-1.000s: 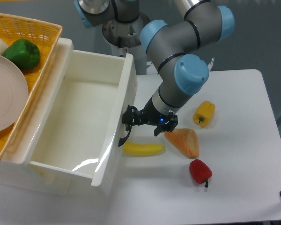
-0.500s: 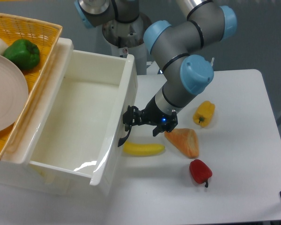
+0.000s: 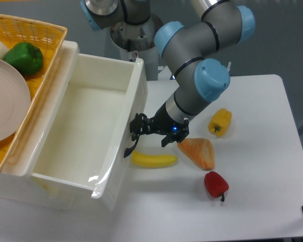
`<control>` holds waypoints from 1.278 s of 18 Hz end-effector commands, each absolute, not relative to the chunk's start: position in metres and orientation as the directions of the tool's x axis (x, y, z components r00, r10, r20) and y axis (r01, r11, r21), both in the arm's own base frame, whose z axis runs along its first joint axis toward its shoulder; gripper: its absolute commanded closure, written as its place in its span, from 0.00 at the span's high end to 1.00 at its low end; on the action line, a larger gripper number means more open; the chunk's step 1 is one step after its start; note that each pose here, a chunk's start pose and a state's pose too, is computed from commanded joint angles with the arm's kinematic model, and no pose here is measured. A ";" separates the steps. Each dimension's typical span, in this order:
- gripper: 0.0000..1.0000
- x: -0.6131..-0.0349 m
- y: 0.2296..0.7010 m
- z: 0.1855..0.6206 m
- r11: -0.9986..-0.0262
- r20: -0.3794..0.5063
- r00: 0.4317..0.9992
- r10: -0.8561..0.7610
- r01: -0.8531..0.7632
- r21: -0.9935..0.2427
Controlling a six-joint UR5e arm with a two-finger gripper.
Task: Slide the top white drawer open
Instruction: 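Continue pulling the drawer fully open, then hold at the handle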
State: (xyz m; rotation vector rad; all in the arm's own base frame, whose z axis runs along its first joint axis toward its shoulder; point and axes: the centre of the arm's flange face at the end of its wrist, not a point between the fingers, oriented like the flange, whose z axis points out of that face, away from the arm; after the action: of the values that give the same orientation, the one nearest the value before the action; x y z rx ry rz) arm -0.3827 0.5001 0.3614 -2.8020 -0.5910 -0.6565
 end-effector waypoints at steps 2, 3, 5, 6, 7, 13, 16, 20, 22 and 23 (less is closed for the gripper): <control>1.00 -0.384 0.498 0.363 -0.902 0.445 0.831 0.334 0.418 -0.104; 1.00 -0.386 0.497 0.364 -0.902 0.442 0.831 0.338 0.420 -0.101; 1.00 -0.387 0.496 0.361 -0.901 0.442 0.829 0.342 0.422 -0.094; 1.00 -0.388 0.496 0.361 -0.898 0.447 0.824 0.349 0.430 -0.091; 1.00 -0.387 0.495 0.361 -0.898 0.447 0.823 0.350 0.430 -0.089; 1.00 -0.392 0.492 0.362 -0.898 0.440 0.828 0.349 0.429 -0.096; 1.00 -0.401 0.487 0.369 -0.895 0.429 0.834 0.346 0.431 -0.115; 1.00 -0.406 0.482 0.370 -0.927 0.376 0.884 0.277 0.348 -0.137; 1.00 -0.409 0.482 0.370 -0.938 0.339 0.907 0.250 0.313 -0.146; 1.00 -0.412 0.482 0.369 -0.940 0.319 0.919 0.233 0.296 -0.166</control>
State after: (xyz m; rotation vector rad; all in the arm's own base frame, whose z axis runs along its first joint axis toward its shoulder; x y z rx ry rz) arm -0.4119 0.4821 0.3695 -2.8678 -0.4005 -0.4389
